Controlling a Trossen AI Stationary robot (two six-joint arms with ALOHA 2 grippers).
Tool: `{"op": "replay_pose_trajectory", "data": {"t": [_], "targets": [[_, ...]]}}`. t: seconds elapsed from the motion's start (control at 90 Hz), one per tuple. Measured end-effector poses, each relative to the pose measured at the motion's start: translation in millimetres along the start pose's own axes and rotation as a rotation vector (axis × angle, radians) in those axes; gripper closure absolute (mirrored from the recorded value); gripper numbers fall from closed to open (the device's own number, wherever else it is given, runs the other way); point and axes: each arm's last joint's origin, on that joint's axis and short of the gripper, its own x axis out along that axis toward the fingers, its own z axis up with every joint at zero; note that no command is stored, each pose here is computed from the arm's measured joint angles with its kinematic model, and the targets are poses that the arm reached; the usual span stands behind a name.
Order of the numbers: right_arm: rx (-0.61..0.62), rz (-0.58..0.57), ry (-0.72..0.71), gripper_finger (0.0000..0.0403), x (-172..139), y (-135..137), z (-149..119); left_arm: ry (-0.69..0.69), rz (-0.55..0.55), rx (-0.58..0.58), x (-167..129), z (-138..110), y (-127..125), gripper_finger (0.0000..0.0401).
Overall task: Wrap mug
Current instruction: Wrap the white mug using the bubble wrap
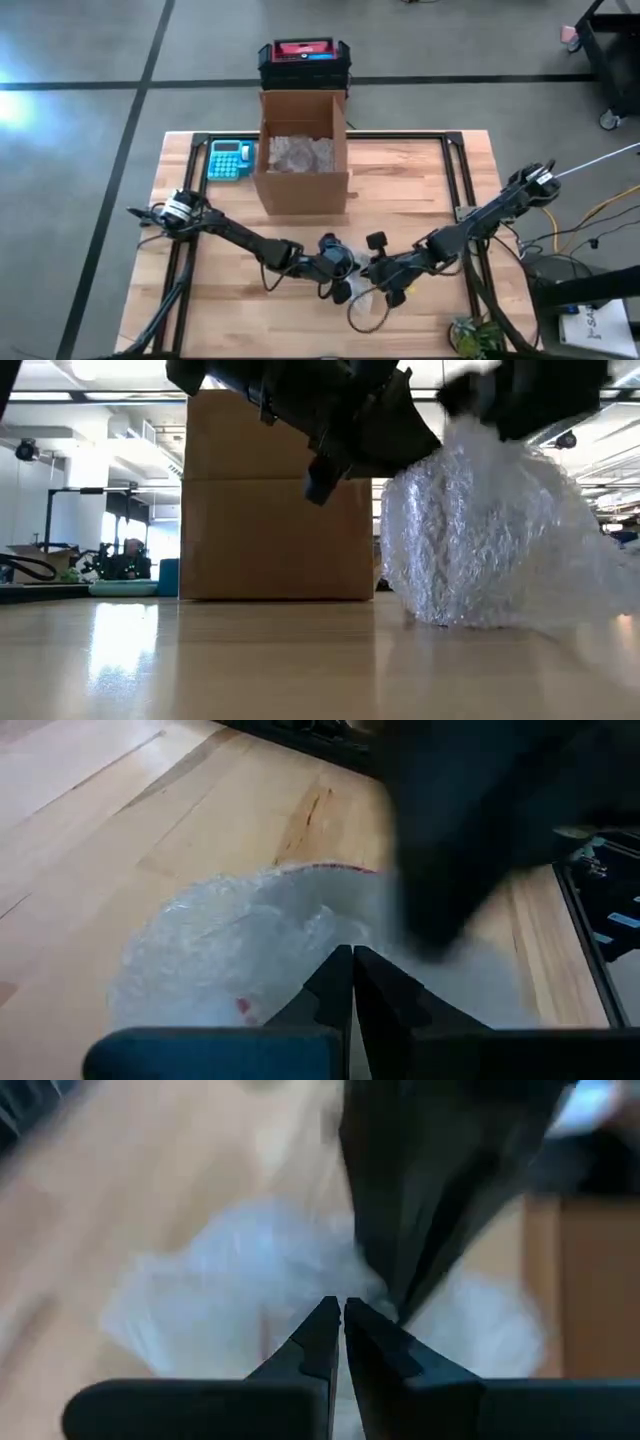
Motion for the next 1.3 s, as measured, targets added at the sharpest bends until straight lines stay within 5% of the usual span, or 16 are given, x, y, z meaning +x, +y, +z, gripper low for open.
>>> {"op": "replay_pose_trajectory", "data": {"t": [0.433, 0.744, 0.967, 1.3], "targets": [[0.044, 0.09, 0.092, 0.0395, 24, -18, -5, -0.026, -0.015, -0.011, 0, 2, -1, 0.0401], [0.055, 0.096, 0.113, 0.0395, -41, -28, 30, -0.025, -0.021, -0.008, 0, 2, -2, 0.0401], [0.099, 0.15, 0.146, 0.0395, -60, -1, -1, -0.024, -0.019, -0.004, 0, 2, -2, 0.0401], [0.094, 0.208, 0.025, 0.0394, 2, 38, -53, -0.029, -0.018, -0.006, 0, 2, -2, 0.0401]]}}
